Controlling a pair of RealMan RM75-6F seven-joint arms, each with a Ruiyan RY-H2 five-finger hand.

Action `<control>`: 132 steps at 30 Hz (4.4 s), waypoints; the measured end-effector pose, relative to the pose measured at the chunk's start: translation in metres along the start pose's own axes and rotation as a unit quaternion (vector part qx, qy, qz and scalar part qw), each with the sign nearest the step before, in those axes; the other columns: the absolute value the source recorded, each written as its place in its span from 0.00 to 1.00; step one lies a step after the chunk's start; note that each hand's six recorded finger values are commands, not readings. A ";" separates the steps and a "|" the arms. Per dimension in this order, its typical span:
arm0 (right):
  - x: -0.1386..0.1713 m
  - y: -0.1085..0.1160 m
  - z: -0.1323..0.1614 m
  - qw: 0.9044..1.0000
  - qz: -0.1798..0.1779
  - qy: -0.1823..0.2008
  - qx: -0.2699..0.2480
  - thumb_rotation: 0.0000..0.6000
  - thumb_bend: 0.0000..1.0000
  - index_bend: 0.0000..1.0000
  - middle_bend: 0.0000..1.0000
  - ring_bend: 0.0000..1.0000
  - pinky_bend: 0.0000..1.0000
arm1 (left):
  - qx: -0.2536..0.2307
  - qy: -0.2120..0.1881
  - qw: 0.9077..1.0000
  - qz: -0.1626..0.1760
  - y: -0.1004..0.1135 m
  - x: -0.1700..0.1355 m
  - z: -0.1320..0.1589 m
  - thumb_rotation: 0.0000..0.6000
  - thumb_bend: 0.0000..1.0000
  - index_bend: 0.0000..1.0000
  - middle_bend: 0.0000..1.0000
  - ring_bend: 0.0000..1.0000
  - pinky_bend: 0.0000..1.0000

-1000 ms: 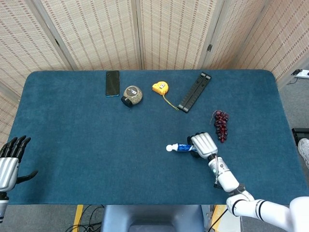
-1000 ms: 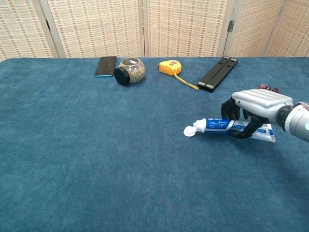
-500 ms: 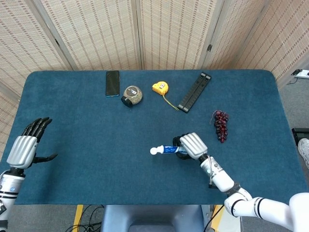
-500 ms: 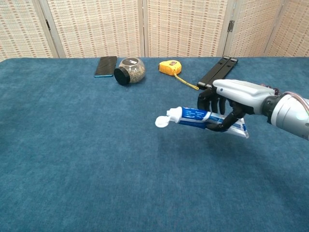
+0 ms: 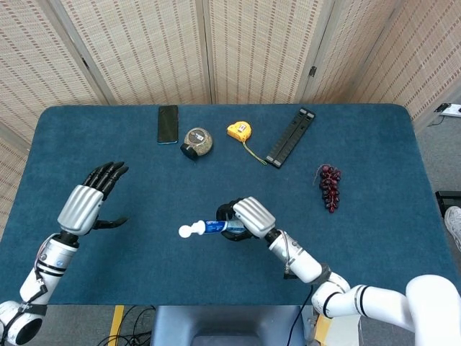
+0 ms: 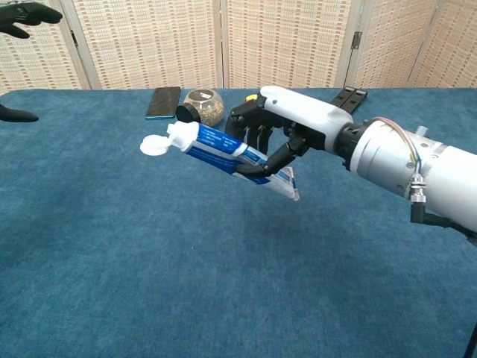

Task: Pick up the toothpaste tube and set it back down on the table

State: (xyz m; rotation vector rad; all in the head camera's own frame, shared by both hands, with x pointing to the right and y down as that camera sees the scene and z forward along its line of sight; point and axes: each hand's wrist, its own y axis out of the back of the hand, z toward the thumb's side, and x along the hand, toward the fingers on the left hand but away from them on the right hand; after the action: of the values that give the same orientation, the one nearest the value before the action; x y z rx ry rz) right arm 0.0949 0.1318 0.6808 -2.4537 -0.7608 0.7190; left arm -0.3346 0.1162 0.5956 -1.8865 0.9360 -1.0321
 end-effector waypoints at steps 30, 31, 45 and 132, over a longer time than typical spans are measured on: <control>-0.034 -0.009 0.020 0.997 -0.028 0.017 -0.064 1.00 0.56 0.66 0.64 0.50 0.47 | -0.078 -0.076 0.994 -0.004 -0.031 0.023 0.074 1.00 0.14 0.00 0.05 0.04 0.14; -0.034 -0.010 0.021 0.997 -0.028 0.018 -0.063 1.00 0.56 0.66 0.64 0.50 0.47 | -0.080 -0.077 0.994 -0.003 -0.031 0.024 0.075 1.00 0.14 0.00 0.05 0.04 0.14; -0.031 -0.017 0.017 0.999 -0.007 0.008 -0.045 1.00 0.57 0.68 0.66 0.51 0.47 | -0.075 -0.086 0.993 0.001 -0.028 0.028 0.085 1.00 0.14 0.00 0.05 0.04 0.14; -0.061 -0.018 0.080 0.989 -0.027 0.033 -0.139 1.00 0.66 0.77 0.75 0.58 0.47 | -0.088 -0.135 0.986 -0.039 -0.032 0.047 0.123 0.00 0.00 0.00 0.04 0.02 0.13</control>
State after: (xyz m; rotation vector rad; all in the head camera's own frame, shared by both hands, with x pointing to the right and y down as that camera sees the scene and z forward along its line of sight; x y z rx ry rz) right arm -0.0029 0.1294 0.6516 -2.6768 -0.9538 0.5384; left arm -0.1988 0.1235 0.5932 -2.1610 0.8214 -0.7319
